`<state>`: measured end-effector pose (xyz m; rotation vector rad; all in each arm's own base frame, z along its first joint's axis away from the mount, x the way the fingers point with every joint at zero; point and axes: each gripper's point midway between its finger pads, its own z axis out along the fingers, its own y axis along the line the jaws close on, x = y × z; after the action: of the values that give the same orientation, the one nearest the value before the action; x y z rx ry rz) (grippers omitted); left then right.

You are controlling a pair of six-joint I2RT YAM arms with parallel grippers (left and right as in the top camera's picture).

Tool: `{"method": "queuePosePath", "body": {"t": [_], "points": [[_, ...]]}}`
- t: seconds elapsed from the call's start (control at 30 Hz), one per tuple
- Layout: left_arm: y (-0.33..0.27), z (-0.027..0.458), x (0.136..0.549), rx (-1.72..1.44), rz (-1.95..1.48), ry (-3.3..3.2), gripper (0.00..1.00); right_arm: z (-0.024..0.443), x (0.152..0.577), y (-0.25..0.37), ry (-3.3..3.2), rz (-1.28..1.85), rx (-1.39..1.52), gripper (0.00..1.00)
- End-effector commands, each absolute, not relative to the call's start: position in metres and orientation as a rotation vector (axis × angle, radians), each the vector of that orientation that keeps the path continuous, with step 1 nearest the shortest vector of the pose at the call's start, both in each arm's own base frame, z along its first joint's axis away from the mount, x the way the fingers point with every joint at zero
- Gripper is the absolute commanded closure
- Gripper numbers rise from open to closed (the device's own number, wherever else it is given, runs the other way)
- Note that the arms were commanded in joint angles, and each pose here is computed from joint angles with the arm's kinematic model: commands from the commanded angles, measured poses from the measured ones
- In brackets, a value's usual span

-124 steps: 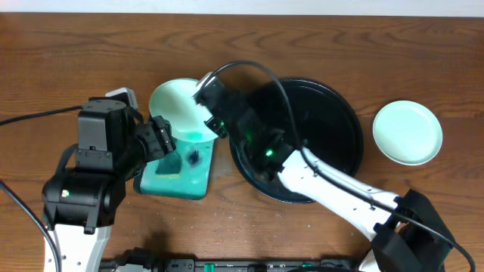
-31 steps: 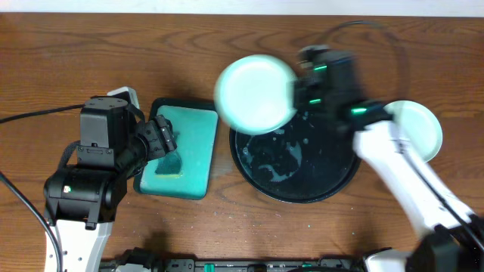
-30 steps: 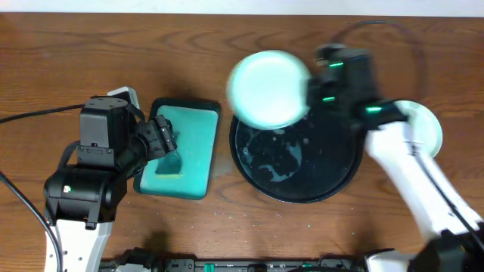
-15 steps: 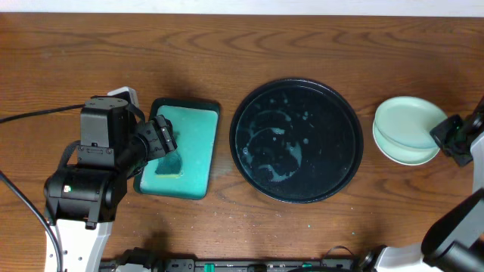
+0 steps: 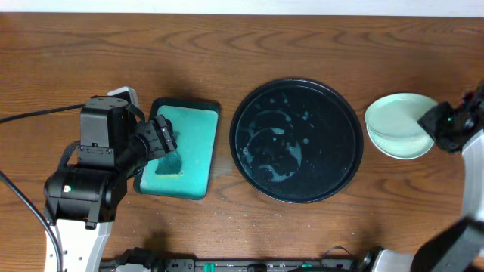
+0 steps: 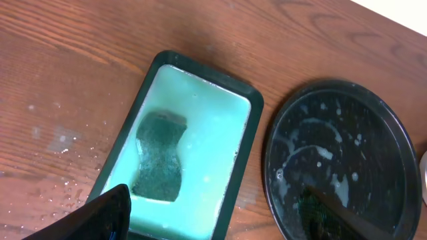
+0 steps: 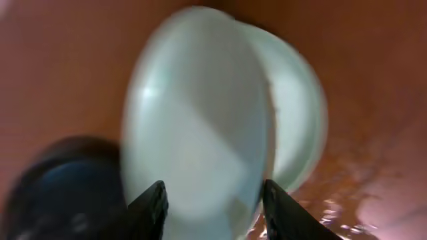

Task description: Clean dirty plates on tray and stack at the side

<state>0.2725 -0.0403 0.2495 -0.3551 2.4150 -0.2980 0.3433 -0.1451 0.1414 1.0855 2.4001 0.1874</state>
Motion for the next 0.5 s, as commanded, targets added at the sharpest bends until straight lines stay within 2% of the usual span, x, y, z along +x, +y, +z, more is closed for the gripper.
{"method": "queuePosePath", "body": {"t": [0.0,0.07,0.27,0.37,0.47], "points": [[-0.040,0.254,0.273,-0.344,-0.294,2.406,0.20,0.204,0.345,-0.110,2.315,0.147,0.842,0.54],[-0.040,0.254,0.273,-0.345,-0.293,2.406,0.20,0.221,0.337,-0.114,2.266,0.025,0.837,0.45],[-0.040,0.254,0.273,-0.345,-0.293,2.406,0.20,0.235,0.328,-0.110,2.240,-0.016,0.813,0.44],[-0.040,0.254,0.273,-0.345,-0.293,2.406,0.20,0.226,0.330,-0.082,2.314,0.164,0.751,0.48],[-0.040,0.254,0.273,-0.345,-0.293,2.406,0.20,0.230,0.335,-0.035,2.369,0.429,0.480,0.48]]}}
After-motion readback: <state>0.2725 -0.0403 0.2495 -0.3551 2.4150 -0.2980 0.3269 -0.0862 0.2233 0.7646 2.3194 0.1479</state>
